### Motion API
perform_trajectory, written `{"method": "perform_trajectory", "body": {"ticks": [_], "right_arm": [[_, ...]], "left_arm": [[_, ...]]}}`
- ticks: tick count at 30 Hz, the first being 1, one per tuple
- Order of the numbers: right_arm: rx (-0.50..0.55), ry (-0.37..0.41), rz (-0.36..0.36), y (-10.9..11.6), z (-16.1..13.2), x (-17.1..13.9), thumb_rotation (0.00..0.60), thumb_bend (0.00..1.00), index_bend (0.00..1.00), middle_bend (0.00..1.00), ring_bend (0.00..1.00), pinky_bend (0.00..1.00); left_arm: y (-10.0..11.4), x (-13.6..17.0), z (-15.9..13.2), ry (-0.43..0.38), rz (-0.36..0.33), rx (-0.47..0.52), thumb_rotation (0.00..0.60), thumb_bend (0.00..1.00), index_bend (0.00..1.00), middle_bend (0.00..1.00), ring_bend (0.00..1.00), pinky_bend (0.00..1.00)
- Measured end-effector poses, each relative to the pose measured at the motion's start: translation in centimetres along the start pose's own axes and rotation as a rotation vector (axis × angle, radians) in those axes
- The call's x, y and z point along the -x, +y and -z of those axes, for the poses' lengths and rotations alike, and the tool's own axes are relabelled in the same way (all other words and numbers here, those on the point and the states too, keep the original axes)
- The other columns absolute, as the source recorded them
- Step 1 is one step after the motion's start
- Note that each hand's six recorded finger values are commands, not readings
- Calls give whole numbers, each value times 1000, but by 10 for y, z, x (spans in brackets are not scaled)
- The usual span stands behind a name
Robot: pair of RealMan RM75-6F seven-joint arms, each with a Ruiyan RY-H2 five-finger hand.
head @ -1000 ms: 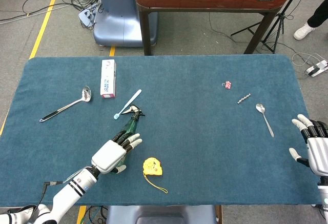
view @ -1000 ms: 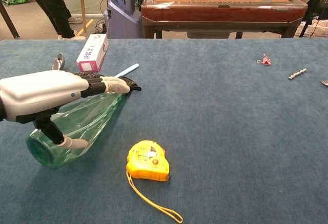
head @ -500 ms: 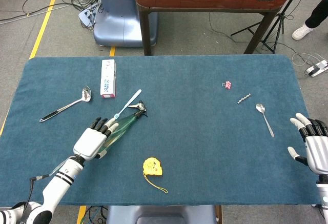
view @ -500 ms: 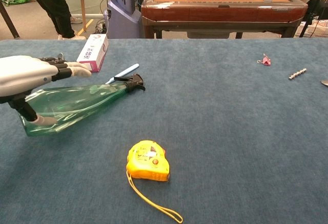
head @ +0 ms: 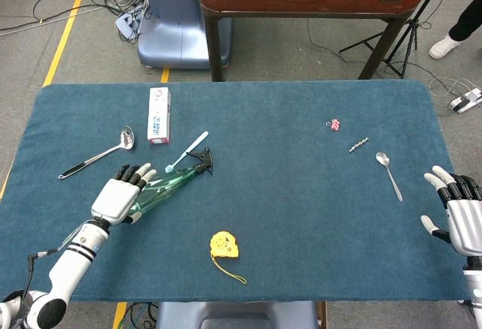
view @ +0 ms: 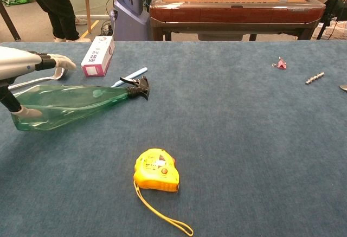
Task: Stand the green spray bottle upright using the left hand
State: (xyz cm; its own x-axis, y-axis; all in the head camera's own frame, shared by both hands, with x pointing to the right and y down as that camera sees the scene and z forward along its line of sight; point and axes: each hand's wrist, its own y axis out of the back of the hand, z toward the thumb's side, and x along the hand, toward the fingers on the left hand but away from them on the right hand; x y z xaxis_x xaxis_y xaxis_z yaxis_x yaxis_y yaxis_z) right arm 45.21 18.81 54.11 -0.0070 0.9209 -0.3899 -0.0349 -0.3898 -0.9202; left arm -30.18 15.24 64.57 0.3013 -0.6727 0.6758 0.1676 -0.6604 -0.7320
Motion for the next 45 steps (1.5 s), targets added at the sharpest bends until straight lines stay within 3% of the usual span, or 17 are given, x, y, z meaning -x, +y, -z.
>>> {"method": "perform_trajectory", "body": {"ticks": [6,11,24,33,38,45], "right_arm": [[-3,10,3,2,-4,0,600,182,196,140,123,142],[-6,13,2,3,-5,-3,600,181,196,140,123,142],[-10,13,1,5,-6,-4,600,182,196,140,123,142],[-13,8,-2,6,-5,-5,600,183,196,140,123,142],[-15,1,0,7,-3,-7,600,182,196,140,123,142],[-15,-8,-2,7,-1,-9,600,181,196,140,123,142]], "left_arm": [[25,-9,-25,-85,23,75,600,255,11,7,0,21],[29,-26,-37,-96,26,81,600,255,50,10,0,21],[17,-77,-45,58,117,36,597,255,148,118,8,21],[16,-109,-53,158,137,-14,375,255,180,156,17,21],[12,-116,-54,184,179,4,354,255,197,174,23,22],[4,-126,-57,218,219,-79,347,255,201,178,25,21]]}}
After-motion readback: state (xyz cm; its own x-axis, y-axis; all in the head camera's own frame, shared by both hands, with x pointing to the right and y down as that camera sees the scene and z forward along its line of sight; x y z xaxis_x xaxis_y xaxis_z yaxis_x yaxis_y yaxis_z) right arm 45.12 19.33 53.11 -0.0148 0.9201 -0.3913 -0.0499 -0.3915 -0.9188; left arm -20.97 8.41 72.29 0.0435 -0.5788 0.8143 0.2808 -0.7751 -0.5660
